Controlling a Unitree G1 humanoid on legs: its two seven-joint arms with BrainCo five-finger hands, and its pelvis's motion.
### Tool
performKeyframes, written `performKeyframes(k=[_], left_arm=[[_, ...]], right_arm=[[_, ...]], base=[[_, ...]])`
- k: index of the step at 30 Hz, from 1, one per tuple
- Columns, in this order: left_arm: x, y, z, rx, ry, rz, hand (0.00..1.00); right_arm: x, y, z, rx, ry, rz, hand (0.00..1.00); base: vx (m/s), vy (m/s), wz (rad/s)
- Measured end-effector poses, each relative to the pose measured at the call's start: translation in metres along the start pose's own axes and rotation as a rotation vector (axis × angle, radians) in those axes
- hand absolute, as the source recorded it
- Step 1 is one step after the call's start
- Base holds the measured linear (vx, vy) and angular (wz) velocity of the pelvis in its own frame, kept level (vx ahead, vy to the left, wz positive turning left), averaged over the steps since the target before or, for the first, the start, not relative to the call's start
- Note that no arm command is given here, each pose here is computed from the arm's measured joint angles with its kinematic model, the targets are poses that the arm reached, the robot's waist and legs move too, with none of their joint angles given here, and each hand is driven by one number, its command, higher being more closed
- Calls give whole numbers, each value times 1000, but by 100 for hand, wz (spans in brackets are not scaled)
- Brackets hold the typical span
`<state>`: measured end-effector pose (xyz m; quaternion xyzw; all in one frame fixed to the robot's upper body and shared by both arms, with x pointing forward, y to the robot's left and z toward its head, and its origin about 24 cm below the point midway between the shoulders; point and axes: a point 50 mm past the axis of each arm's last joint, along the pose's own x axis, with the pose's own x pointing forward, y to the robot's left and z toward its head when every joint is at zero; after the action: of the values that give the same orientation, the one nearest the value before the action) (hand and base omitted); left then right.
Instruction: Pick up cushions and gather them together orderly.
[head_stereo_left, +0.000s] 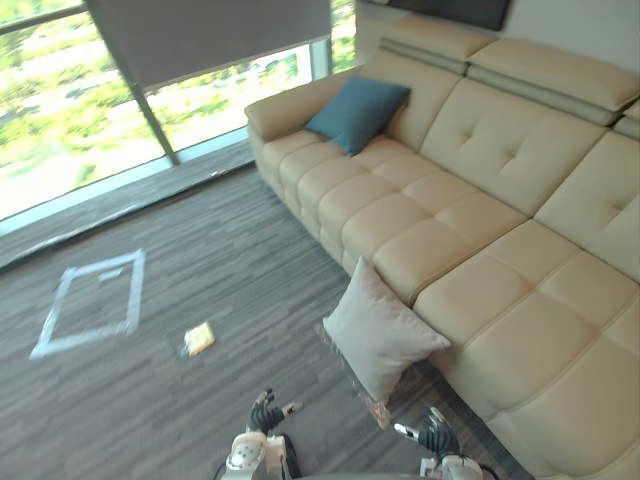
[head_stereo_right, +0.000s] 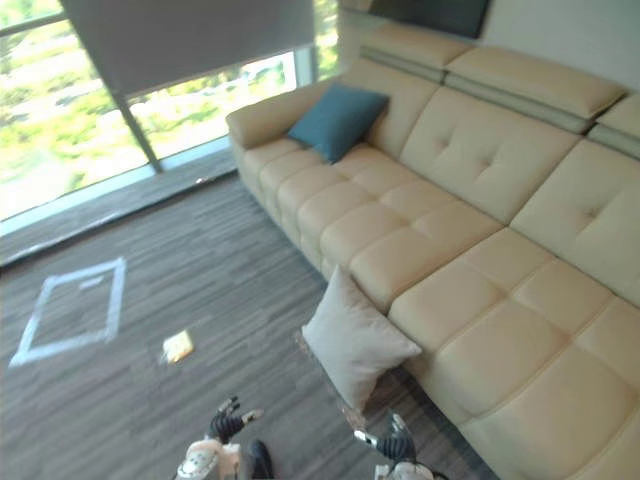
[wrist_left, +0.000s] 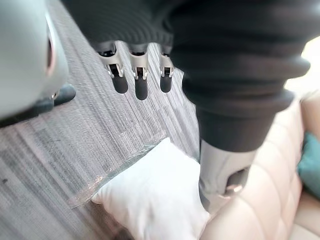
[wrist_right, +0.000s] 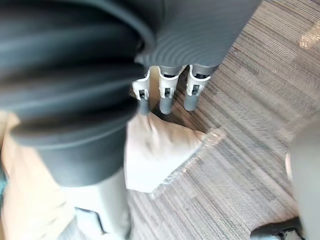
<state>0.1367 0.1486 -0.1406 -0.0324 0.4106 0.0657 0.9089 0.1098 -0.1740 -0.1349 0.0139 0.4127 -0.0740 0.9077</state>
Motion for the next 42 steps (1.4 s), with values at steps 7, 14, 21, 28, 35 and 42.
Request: performKeyframes(k=[7,14,21,28,35,42], left_arm=[[2,-2,-2,3,29,8,0],[4,-4,-13,69,104,-17,0],[3,-5,-8,11,68,-20,0],[3,-4,-2,4,35,-16,0],[2,9,-5,23,36,16,0],[0,9,-14,45,73,9,0]], right_arm=[[11,33,22,0,-56,102,0],[20,-1,19,-33,-10,11,0],[16,-18,5,18,46,-62,0],[10,-24,-4,52,61,-97,0],[3,-10,-20,69,118,-68,0],[7,-2,-17,63,124,-41,0]], base=[[316,216,-95],[248,-72,-1],[183,-69,-61],[152,160,-68],[241,392,-76],[129,158,-51]])
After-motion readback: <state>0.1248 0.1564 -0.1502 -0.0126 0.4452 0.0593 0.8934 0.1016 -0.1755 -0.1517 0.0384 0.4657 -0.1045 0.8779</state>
